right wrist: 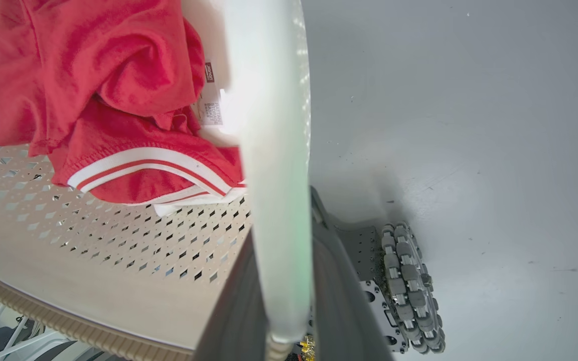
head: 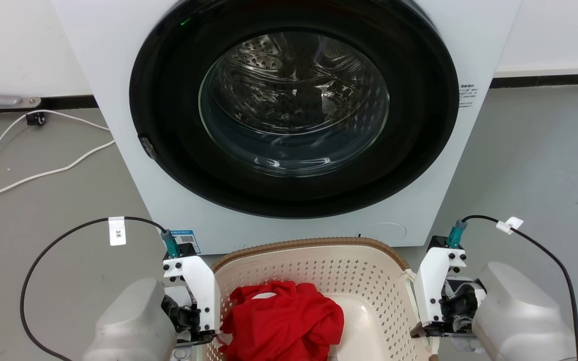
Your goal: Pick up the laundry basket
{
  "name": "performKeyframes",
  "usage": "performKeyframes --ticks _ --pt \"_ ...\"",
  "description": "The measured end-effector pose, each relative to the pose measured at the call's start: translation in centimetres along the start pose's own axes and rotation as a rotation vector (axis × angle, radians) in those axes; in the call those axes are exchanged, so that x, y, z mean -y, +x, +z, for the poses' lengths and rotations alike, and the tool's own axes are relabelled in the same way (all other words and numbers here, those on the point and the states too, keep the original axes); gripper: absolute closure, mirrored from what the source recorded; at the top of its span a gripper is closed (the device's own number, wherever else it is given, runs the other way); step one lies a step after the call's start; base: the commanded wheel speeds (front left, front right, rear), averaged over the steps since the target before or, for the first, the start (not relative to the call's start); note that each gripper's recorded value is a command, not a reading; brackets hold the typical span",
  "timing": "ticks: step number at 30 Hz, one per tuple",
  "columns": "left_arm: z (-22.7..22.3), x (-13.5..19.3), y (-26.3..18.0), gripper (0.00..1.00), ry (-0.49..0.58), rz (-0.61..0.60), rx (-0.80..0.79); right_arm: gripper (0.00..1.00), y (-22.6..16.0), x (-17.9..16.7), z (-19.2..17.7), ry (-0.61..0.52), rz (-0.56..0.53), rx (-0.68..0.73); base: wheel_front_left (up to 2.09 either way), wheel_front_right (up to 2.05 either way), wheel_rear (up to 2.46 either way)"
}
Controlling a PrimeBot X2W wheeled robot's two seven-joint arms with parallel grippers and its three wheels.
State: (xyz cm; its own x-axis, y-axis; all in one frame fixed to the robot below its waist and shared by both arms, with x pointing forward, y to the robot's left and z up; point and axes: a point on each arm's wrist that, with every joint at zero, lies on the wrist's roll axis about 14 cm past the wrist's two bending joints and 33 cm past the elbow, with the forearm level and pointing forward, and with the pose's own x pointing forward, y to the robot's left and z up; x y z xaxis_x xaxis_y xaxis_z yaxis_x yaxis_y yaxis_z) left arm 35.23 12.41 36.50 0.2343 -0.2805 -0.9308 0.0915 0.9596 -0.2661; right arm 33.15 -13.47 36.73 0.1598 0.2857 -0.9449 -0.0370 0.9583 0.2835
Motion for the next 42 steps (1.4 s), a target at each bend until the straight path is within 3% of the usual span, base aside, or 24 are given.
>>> performKeyframes --ticks 42 --pt "-0.38 -0.12 -0.09 1.00 -0.012 -0.004 -0.005 1.00 0.19 -0.30 -0.01 0.006 0.002 0.003 0.00 0.00 0.00"
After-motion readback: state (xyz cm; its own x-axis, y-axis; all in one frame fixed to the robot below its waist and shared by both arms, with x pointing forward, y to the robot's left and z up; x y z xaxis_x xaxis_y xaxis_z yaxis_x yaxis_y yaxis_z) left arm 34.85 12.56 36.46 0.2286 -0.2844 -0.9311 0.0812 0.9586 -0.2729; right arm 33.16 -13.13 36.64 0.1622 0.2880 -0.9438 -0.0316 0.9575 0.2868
